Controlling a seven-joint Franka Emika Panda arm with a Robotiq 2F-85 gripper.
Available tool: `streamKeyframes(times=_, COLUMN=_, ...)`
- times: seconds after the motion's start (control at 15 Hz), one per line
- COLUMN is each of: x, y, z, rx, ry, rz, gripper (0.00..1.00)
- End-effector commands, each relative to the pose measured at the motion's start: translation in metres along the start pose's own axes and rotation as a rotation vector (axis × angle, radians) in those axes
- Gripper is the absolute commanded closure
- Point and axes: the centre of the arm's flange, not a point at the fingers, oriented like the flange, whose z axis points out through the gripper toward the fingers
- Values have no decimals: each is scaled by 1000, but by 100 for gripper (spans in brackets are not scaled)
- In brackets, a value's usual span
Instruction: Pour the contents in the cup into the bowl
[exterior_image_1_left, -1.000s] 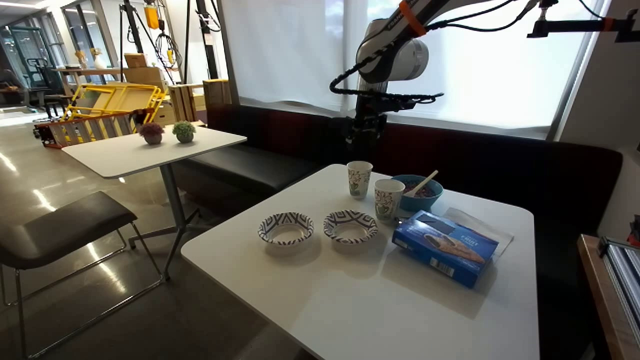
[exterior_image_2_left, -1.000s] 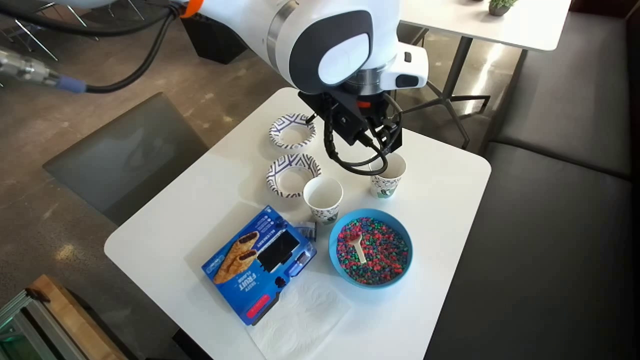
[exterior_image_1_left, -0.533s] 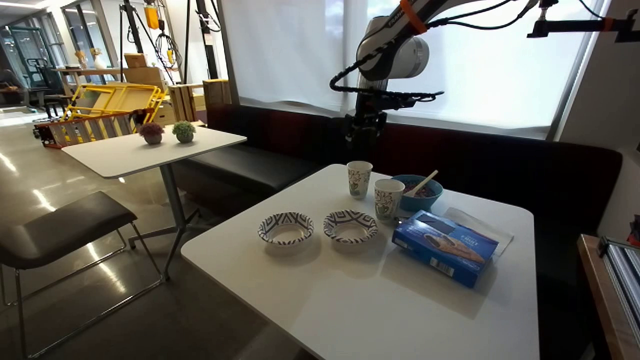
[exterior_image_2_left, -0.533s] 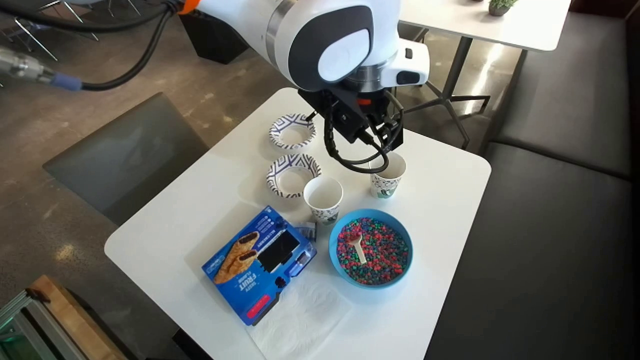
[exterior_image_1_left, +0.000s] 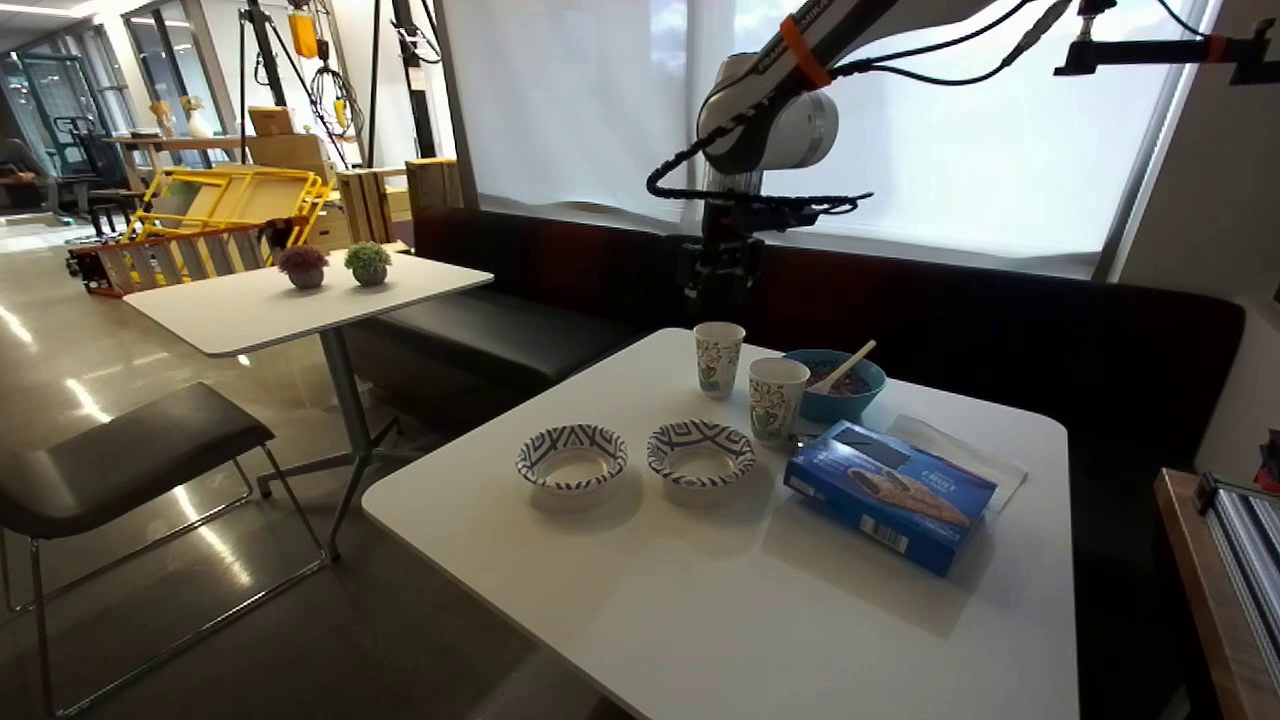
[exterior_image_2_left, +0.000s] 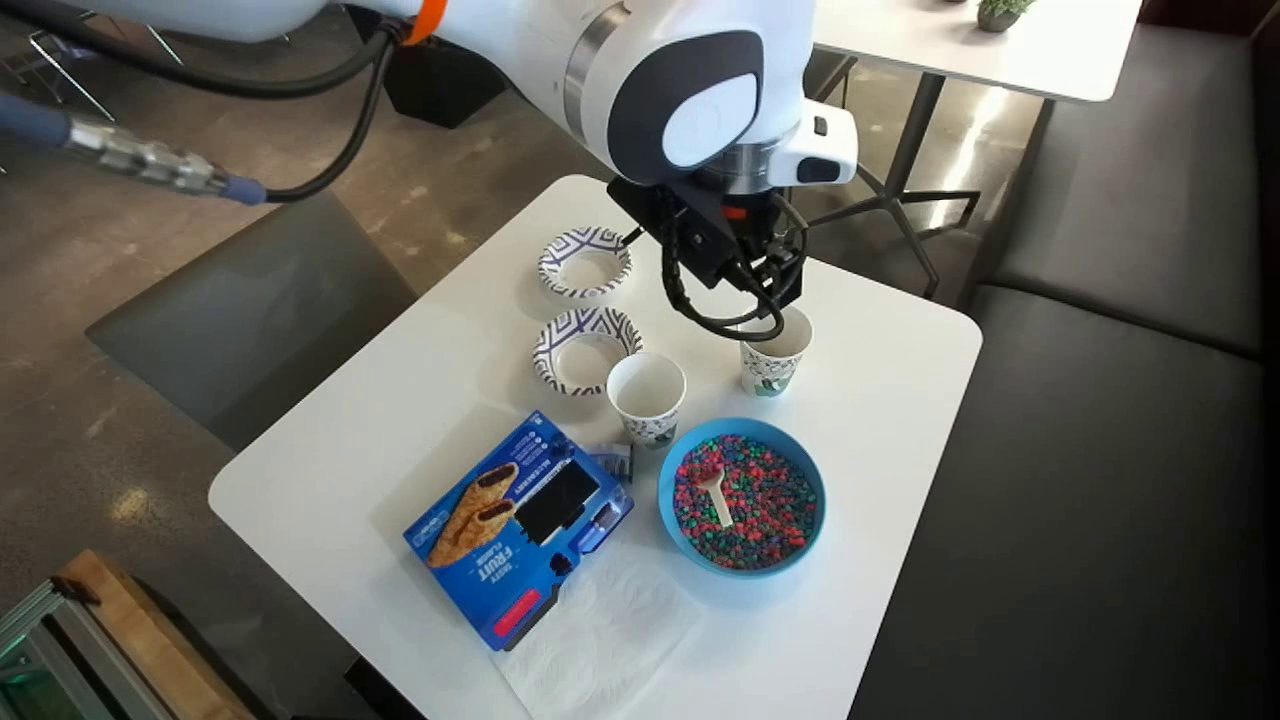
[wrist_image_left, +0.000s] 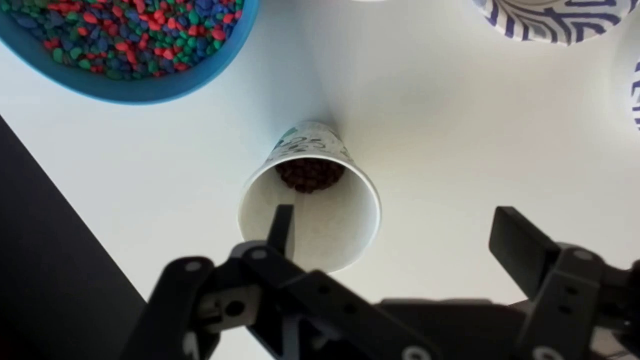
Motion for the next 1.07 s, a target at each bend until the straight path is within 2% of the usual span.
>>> streamKeyframes(times=0.0, x=22, y=-8, z=22, rx=1, ry=-61, rz=-2, gripper=0)
streamKeyframes(times=0.8, x=46, y=-5, z=71, rx=-9, ry=-145, rz=13, gripper=0)
streamKeyframes(times=1.0, x=49, y=-3, z=76, rx=-11, ry=-159, rz=18, gripper=8)
